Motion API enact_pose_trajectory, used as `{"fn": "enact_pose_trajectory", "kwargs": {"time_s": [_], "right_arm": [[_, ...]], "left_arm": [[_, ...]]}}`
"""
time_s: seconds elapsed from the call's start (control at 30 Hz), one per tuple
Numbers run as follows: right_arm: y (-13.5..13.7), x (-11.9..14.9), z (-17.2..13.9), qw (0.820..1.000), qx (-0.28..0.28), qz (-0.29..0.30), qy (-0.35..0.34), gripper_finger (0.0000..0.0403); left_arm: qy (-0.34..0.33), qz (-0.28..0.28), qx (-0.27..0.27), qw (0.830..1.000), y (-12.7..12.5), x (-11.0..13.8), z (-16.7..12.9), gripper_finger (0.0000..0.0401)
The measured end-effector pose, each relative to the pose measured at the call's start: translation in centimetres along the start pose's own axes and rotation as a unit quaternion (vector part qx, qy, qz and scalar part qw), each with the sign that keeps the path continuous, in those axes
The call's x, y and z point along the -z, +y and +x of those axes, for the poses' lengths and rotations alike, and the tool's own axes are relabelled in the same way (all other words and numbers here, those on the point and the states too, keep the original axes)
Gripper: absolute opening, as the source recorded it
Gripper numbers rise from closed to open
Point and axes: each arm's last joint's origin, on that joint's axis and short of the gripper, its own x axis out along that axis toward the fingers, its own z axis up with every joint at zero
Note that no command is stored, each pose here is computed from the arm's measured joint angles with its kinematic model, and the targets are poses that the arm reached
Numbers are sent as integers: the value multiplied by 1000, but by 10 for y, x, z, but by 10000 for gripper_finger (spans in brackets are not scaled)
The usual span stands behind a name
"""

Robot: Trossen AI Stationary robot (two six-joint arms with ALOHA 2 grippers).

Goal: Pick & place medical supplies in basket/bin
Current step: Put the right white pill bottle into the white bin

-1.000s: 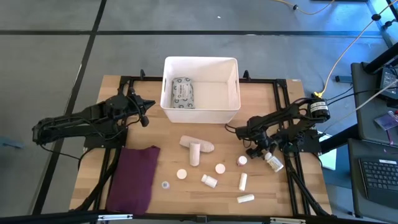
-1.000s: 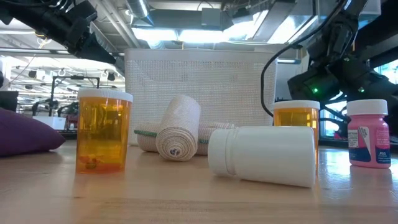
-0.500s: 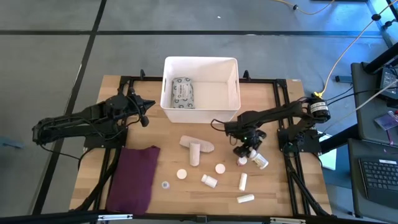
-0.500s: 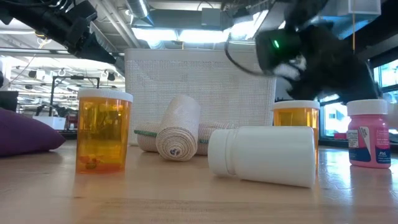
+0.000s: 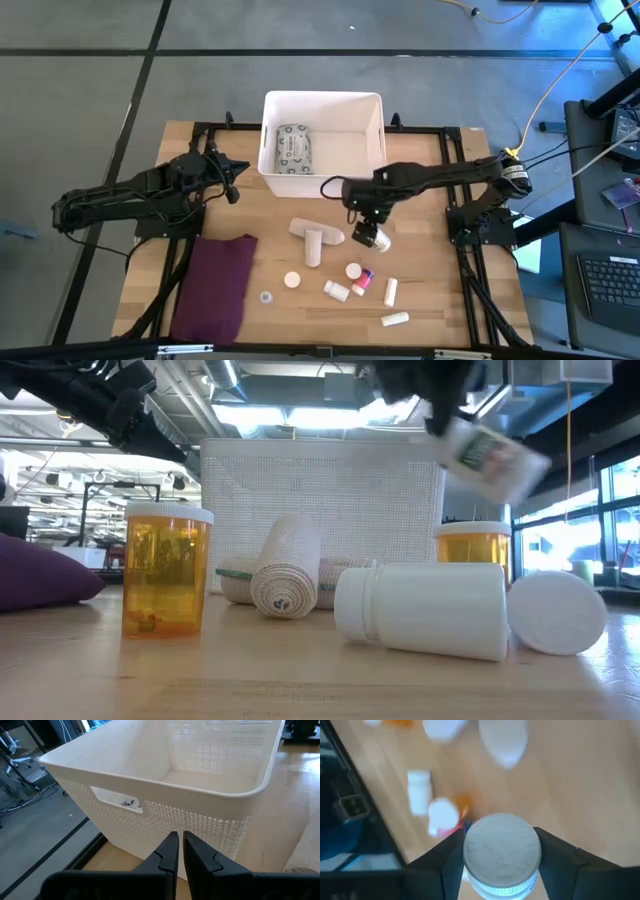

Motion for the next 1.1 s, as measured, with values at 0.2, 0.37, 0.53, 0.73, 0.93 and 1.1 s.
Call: {"fn": "enact_pose_trajectory", "kwargs": {"time_s": [0.2,0.37,0.53,0.73,0.93,1.1], "right_arm": [[19,-26,-40,984,-17,-110,-142,208],[37,-43,-78,942,-47,-208,-260,208],[41,-57,-111,890,-7,-266,-369,209],[16,-81,-132,839,128,-248,-467,209],[-37,-112,-122,859,142,-179,-457,209],[-78,-131,-84,882,170,-149,-414,210]], "left_arm": [[0,0,0,1000,0,0,0,16],[2,1,0,1000,0,0,0,17],[4,1,0,1000,0,1,0,15],[4,1,0,1000,0,1,0,12],[5,2,1,1000,0,1,0,17],[9,3,1,1000,0,2,0,15]]}}
